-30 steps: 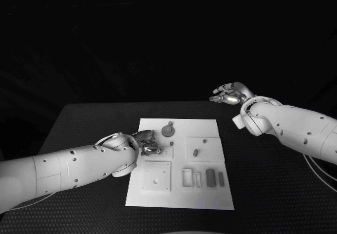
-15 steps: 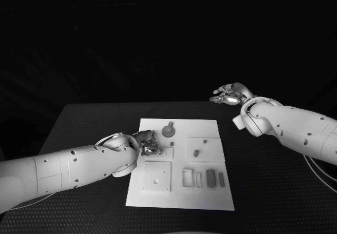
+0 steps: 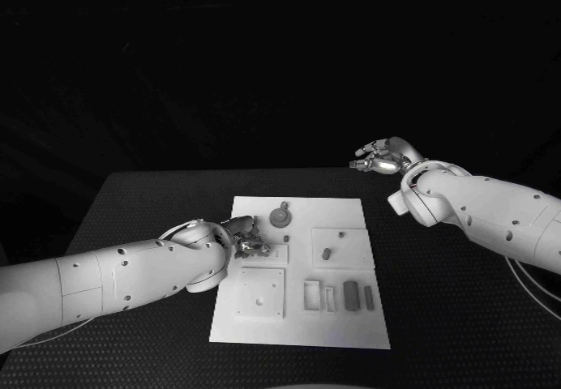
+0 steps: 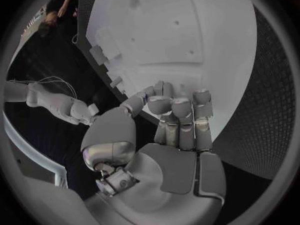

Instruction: Assemble the parts on the task board

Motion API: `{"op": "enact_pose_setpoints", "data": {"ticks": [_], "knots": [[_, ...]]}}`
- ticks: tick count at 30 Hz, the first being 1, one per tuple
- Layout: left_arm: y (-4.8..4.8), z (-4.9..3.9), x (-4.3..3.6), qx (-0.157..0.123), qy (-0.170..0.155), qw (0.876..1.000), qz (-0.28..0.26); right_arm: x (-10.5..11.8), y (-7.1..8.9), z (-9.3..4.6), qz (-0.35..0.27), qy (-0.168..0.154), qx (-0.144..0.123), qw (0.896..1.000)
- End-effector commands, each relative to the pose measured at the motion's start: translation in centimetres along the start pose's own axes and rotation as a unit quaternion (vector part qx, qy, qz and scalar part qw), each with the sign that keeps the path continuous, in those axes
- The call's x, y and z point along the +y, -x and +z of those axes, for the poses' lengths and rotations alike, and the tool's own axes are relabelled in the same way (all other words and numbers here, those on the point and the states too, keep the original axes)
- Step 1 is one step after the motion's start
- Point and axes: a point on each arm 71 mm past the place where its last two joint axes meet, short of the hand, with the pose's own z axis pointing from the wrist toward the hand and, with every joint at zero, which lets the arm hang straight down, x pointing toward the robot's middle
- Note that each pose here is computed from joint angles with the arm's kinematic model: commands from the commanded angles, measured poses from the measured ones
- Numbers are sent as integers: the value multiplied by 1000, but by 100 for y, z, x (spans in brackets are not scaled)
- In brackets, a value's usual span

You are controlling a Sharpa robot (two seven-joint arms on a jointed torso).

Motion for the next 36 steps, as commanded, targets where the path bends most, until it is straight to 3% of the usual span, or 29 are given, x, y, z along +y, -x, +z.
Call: {"op": "enact_pose_setpoints", "data": {"ticks": [1,23,36], "knots": [[-91,-4,-24,37,-3,999,0,2,-15,-1,1,1,7,1000],[-102,2,-35,42,2,999,8,-4,-25,1,1,0,9,1000],[-125,20,-36,61,8,998,31,-7,-27,3,0,-1,10,1000]]}}
